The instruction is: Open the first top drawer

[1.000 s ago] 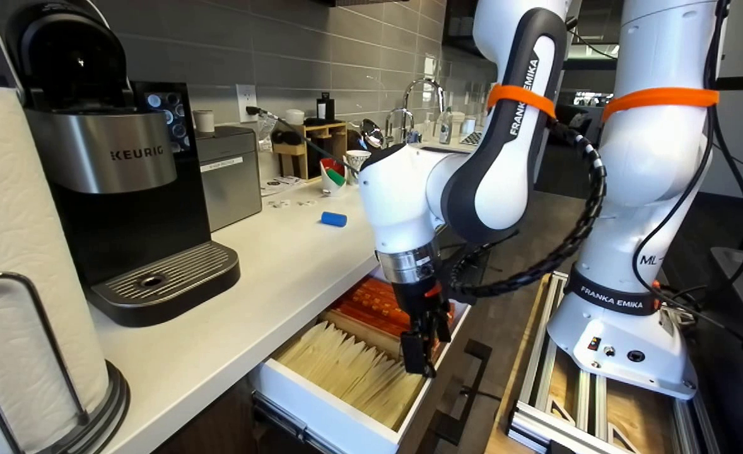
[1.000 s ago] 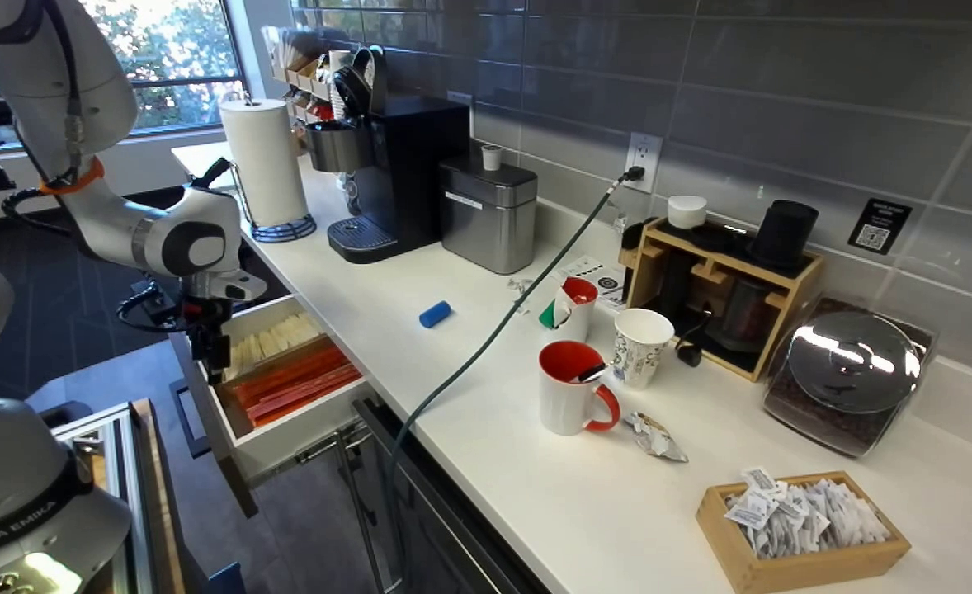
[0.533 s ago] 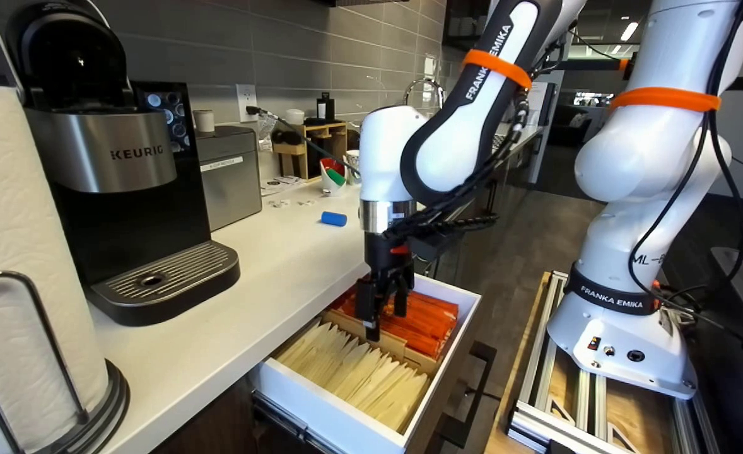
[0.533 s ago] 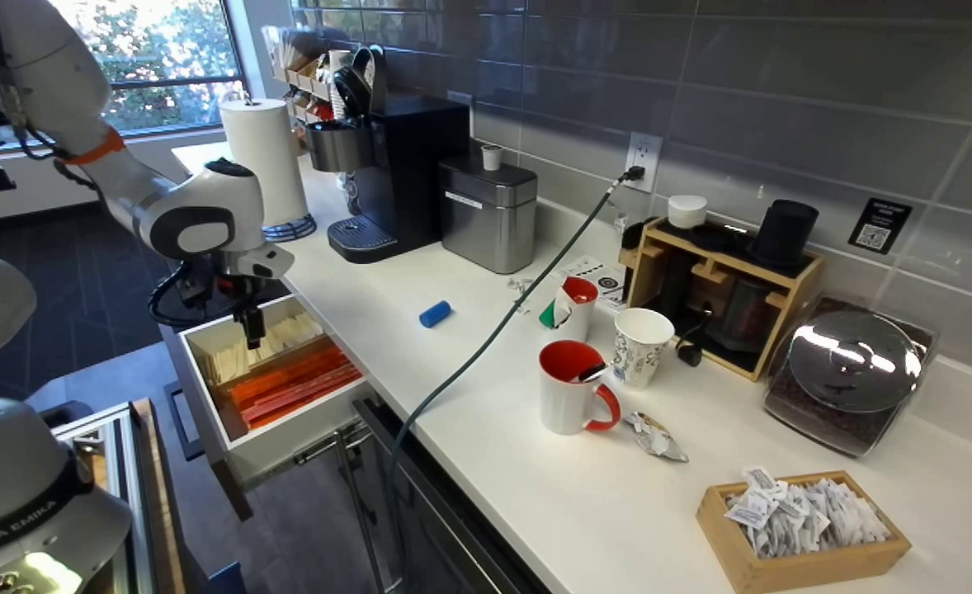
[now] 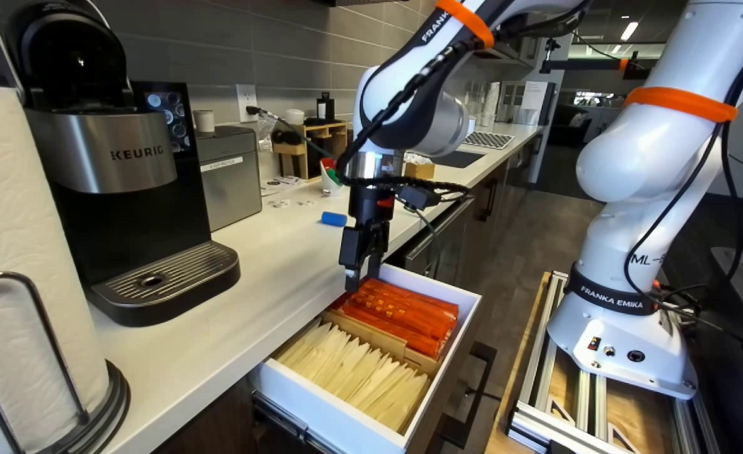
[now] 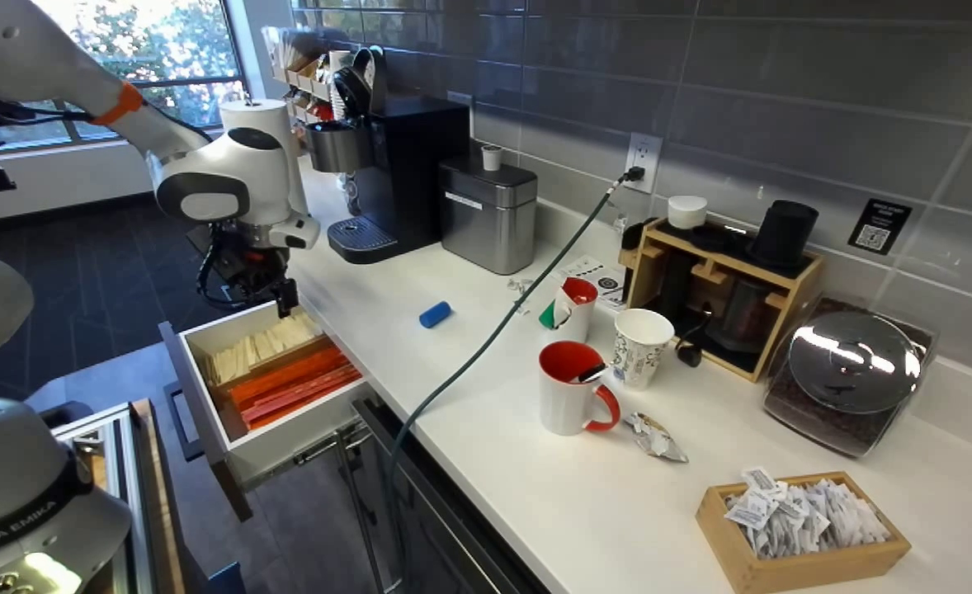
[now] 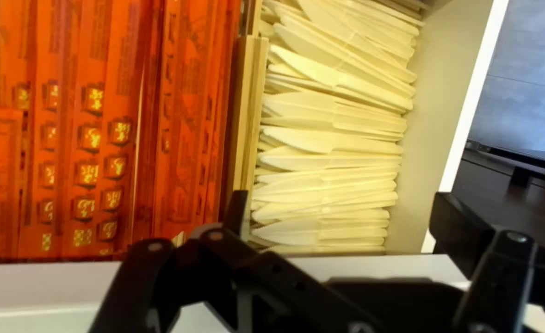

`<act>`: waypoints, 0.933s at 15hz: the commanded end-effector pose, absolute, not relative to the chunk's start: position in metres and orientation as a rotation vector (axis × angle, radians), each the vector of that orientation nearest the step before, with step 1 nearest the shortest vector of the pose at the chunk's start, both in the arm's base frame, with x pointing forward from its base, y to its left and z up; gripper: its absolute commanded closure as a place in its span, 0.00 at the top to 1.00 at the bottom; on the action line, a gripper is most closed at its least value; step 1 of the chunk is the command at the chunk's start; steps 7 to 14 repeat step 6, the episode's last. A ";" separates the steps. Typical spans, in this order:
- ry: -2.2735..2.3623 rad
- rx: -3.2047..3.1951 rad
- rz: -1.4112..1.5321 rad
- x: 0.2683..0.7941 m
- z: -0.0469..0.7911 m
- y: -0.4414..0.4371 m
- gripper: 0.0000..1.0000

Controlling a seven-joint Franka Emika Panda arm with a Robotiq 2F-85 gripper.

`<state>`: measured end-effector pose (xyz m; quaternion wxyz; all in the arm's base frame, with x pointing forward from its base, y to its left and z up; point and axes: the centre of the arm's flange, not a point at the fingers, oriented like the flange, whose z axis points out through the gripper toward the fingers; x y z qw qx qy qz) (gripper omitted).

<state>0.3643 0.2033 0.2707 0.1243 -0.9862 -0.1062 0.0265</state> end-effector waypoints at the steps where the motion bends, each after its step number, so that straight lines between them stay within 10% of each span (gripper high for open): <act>1: -0.395 -2.854 0.055 0.346 0.340 0.153 1.00; 14: -0.409 -2.784 -0.001 0.373 0.363 0.128 1.00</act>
